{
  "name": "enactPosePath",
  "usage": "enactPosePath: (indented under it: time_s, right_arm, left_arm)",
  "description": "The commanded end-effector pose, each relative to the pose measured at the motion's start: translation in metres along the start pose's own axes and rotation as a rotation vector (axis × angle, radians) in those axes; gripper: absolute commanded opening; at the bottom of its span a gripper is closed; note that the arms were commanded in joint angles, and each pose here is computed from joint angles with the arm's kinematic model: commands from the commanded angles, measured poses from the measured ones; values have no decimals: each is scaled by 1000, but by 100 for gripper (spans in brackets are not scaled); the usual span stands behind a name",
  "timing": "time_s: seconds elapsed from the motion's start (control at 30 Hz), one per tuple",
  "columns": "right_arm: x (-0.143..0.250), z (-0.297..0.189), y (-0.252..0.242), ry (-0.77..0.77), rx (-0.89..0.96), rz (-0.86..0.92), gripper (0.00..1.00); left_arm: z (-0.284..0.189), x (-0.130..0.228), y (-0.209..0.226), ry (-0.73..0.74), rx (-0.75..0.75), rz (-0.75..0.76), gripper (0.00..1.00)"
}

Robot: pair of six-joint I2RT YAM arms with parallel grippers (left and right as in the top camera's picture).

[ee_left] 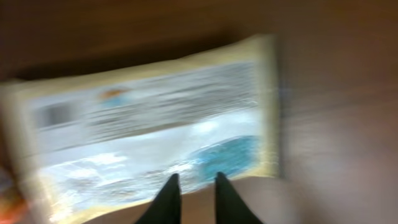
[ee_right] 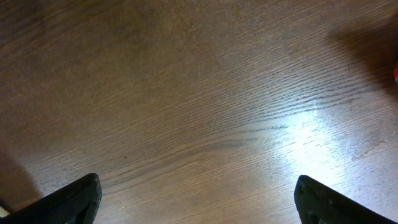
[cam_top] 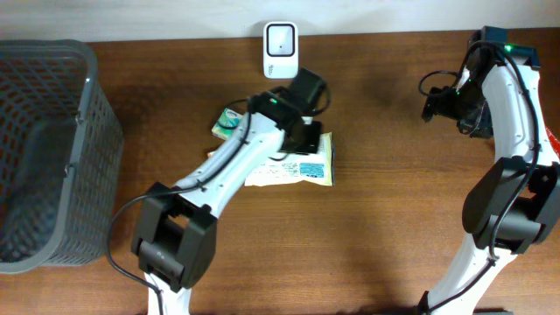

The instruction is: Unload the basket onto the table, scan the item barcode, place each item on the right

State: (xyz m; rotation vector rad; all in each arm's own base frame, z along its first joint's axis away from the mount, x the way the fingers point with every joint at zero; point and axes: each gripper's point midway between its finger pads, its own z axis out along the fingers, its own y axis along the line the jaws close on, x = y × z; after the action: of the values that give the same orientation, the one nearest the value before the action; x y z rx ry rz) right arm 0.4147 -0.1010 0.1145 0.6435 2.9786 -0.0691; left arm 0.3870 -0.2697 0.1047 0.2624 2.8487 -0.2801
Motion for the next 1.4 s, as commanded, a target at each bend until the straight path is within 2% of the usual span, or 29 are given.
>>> enactPosePath:
  time_s: [0.0, 0.03, 0.07, 0.3, 0.47, 0.73, 0.9, 0.97, 1.07, 1.23, 1.3, 1.37]
  right_arm:
    - [-5, -10, 0, -31, -9, -1, 98]
    - [-5, -10, 0, -31, -9, -1, 98]
    - [-5, -10, 0, -31, -9, -1, 98]
    - [-5, -10, 0, -31, -9, -1, 98]
    - [-5, -10, 0, -31, -9, -1, 99]
    - [-5, -10, 0, -31, -9, -1, 99]
    - [-9, -10, 3, -47, -22, 0, 99]
    - [-9, -11, 12, -43, -76, -1, 98]
    - [9, -14, 37, 41, -225, -1, 99]
    - [1, -28, 82, 18, -482, -24, 99]
    - [10, -28, 96, 42, -517, -69, 99]
    - [25, -21, 115, 54, -519, -204, 99]
  left_arm:
    - [-14, -14, 71, -50, -243, -68, 36]
    - [-15, -14, 82, -45, -267, -83, 49]
    - [-16, -14, 94, -34, -282, -103, 56]
    - [-20, -3, 129, 44, -282, -192, 99]
    - [-27, 4, 154, 65, -381, -204, 99]
    - [-33, 12, 196, 114, -377, -319, 99]
    - [-34, 16, 212, 147, -278, -419, 99]
    - [-35, 16, 214, 149, -264, -436, 99]
    - [-35, 16, 217, 148, -265, -442, 99]
    - [-35, 16, 217, 148, -265, -442, 99]
    - [-35, 16, 217, 148, -265, -442, 99]
    - [-35, 16, 217, 148, -265, -442, 99]
